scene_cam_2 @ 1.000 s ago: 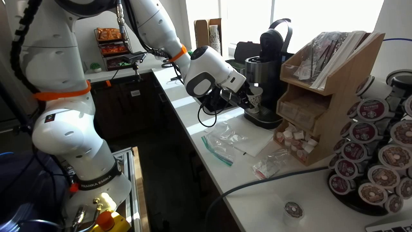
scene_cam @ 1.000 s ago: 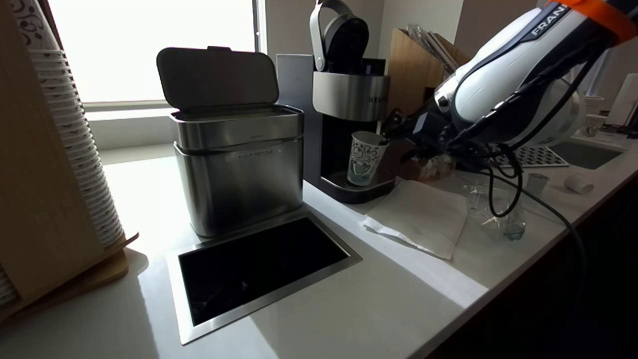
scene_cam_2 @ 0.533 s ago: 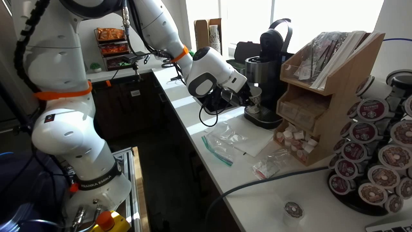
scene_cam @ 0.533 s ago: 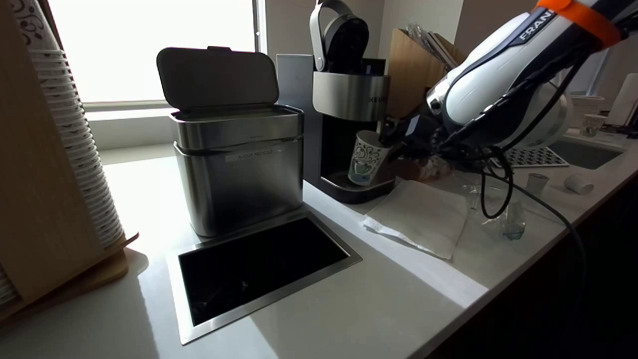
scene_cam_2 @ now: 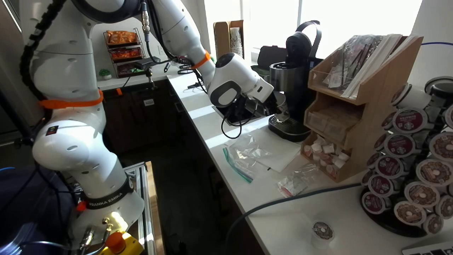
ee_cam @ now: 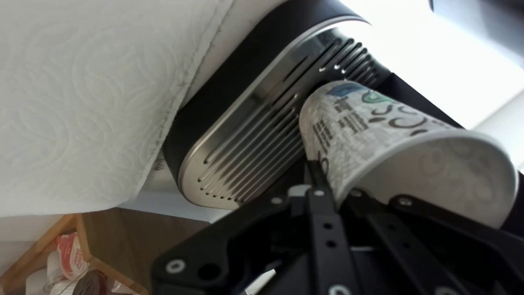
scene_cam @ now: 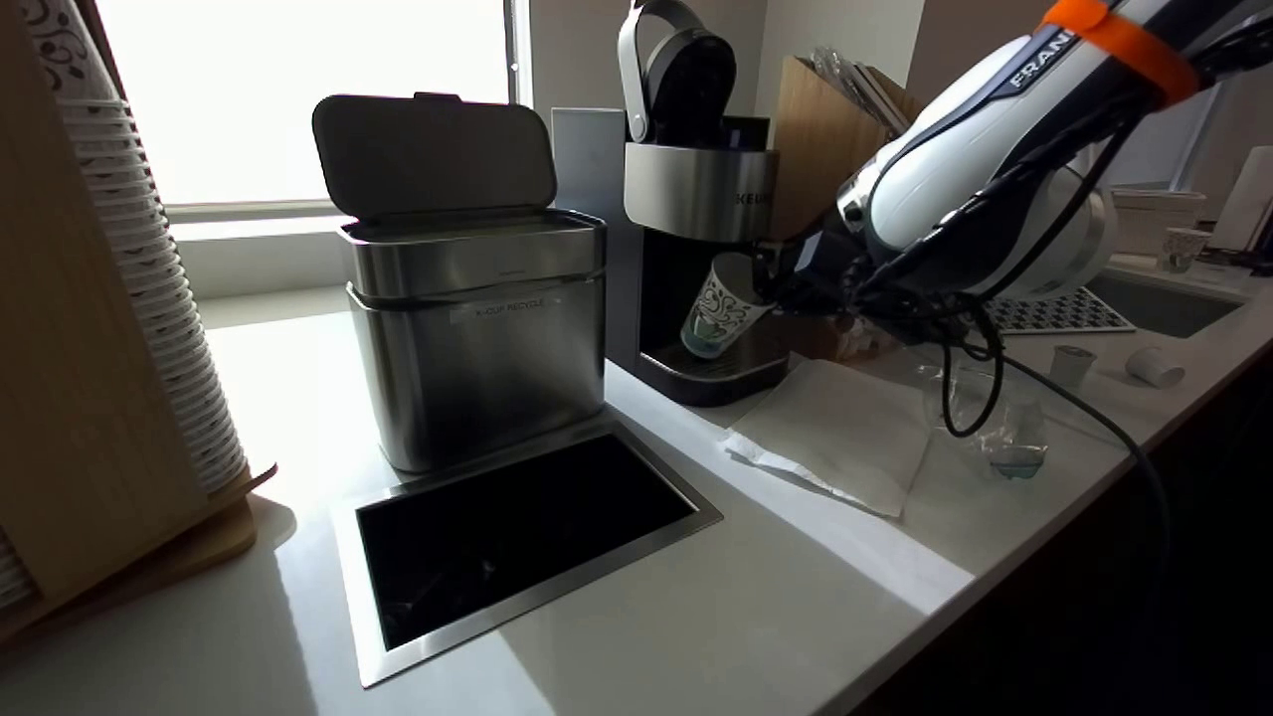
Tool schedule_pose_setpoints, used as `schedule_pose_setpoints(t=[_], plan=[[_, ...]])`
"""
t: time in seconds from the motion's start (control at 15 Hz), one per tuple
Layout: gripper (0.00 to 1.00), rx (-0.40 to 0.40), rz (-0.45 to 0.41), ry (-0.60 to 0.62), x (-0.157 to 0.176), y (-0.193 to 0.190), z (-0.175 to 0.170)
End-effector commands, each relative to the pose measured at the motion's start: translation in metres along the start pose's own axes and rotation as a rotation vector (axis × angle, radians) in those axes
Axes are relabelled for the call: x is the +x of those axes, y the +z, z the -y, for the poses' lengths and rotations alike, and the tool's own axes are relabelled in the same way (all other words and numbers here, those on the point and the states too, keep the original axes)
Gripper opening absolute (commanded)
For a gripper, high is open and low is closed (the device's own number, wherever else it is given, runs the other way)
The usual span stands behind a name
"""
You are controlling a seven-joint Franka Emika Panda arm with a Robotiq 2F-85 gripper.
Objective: Remove the cup from the coffeemaker
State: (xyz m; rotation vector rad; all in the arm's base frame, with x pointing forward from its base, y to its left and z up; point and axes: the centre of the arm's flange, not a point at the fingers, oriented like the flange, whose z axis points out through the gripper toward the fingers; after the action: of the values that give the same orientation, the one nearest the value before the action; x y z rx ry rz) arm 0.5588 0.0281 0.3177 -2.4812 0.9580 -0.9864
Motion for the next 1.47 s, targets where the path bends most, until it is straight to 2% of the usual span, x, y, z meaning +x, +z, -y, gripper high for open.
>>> schedule_pose_setpoints(t=[0.0, 0.4, 0.73, 1.07, 1.4], plan=[[0.00, -0.008, 0.021, 0.019, 0.009, -0.002, -0.003], [0.00, -0.054, 0.018, 0.006, 0.022, -0.017, -0.007], [0.00, -0.122, 0.098, -0.038, 0.035, -0.025, -0.019], [0.00, -0.134, 0.137, -0.087, 0.042, -0.039, -0.017], [0.00, -0.144, 0.252, -0.171, 0.036, -0.052, -0.008]])
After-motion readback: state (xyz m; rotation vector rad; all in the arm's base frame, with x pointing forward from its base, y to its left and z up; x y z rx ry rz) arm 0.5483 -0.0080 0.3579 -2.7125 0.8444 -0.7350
